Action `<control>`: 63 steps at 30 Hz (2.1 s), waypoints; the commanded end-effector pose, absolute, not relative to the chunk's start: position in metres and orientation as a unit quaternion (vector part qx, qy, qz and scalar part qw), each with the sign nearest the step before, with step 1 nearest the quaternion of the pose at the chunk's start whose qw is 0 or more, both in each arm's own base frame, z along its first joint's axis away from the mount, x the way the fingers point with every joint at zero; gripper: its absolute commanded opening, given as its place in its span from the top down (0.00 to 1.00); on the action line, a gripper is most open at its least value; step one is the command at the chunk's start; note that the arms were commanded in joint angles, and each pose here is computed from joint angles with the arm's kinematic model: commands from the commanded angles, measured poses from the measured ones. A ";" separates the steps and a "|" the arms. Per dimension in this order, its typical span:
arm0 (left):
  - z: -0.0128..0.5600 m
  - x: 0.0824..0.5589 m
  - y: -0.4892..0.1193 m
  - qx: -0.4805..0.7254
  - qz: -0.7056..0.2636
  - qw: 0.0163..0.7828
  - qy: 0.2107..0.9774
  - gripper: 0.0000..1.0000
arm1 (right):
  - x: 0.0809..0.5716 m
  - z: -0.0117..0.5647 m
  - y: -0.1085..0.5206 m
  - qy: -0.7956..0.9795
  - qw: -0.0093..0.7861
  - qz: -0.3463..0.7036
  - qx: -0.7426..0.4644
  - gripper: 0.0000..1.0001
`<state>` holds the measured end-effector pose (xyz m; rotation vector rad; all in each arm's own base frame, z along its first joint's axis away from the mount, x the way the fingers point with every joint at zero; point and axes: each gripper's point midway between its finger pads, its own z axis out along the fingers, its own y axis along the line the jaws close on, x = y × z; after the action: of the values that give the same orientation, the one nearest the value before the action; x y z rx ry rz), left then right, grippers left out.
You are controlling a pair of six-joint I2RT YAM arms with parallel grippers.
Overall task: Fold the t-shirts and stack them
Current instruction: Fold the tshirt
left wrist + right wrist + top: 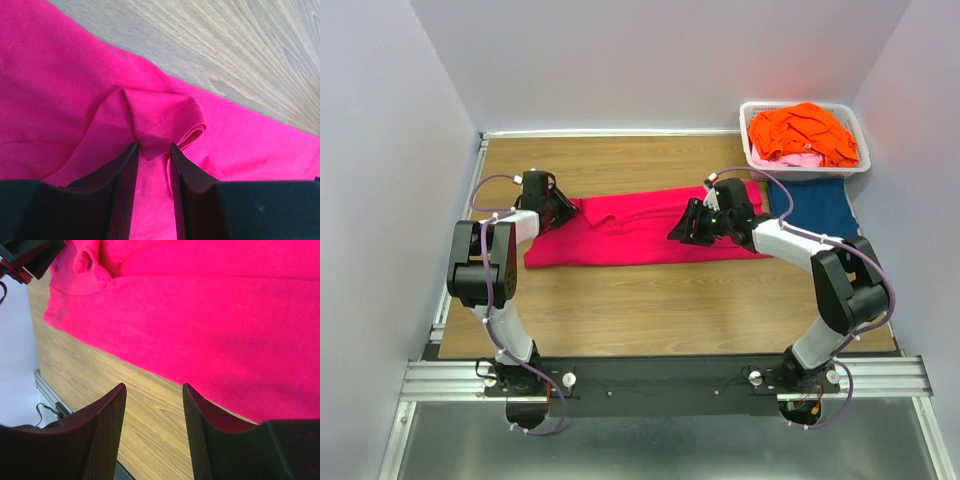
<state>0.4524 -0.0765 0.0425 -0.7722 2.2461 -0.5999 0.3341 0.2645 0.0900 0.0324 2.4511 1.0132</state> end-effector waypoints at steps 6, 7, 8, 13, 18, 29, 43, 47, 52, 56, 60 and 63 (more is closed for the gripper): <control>0.043 0.462 -0.080 -0.299 -0.231 0.346 0.859 0.63 | 0.328 0.085 0.266 0.896 0.236 0.375 0.001 0.44; 0.040 0.461 -0.079 -0.301 -0.228 0.343 0.860 0.63 | 0.327 0.084 0.266 0.897 0.235 0.375 0.001 0.44; 0.040 0.460 -0.078 -0.302 -0.226 0.343 0.860 0.64 | 0.327 0.085 0.266 0.897 0.234 0.376 0.000 0.44; 0.040 0.460 -0.076 -0.298 -0.218 0.346 0.862 0.79 | 0.330 0.087 0.269 0.895 0.234 0.379 0.000 0.44; 0.053 0.462 -0.071 -0.289 -0.206 0.362 0.862 1.00 | 0.346 0.100 0.286 0.883 0.255 0.393 -0.001 0.44; 0.088 0.458 -0.036 -0.237 -0.102 0.403 0.878 1.00 | 0.377 0.118 0.368 0.865 0.285 0.414 -0.009 0.43; 0.090 0.469 -0.007 -0.181 -0.003 0.406 0.896 1.00 | 0.391 0.088 0.445 0.863 0.283 0.412 0.077 0.49; 0.085 0.475 -0.014 -0.173 -0.021 0.402 0.899 1.00 | 0.398 0.077 0.453 0.864 0.286 0.405 0.090 0.51; 0.081 0.479 -0.020 -0.170 -0.035 0.399 0.901 1.00 | 0.407 0.066 0.457 0.862 0.288 0.402 0.108 0.55; 0.080 0.480 -0.022 -0.168 -0.042 0.399 0.901 1.00 | 0.412 0.059 0.464 0.860 0.285 0.408 0.113 0.55; 0.080 0.480 -0.024 -0.167 -0.047 0.398 0.901 1.00 | 0.415 0.053 0.467 0.860 0.281 0.410 0.116 0.55; 0.082 0.480 -0.025 -0.167 -0.049 0.399 0.900 1.00 | 0.416 0.049 0.470 0.861 0.278 0.410 0.118 0.55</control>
<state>0.4713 -0.0205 0.0750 -0.4469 2.2978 -0.0976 0.4076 0.4633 0.0542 0.2806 2.3353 1.1044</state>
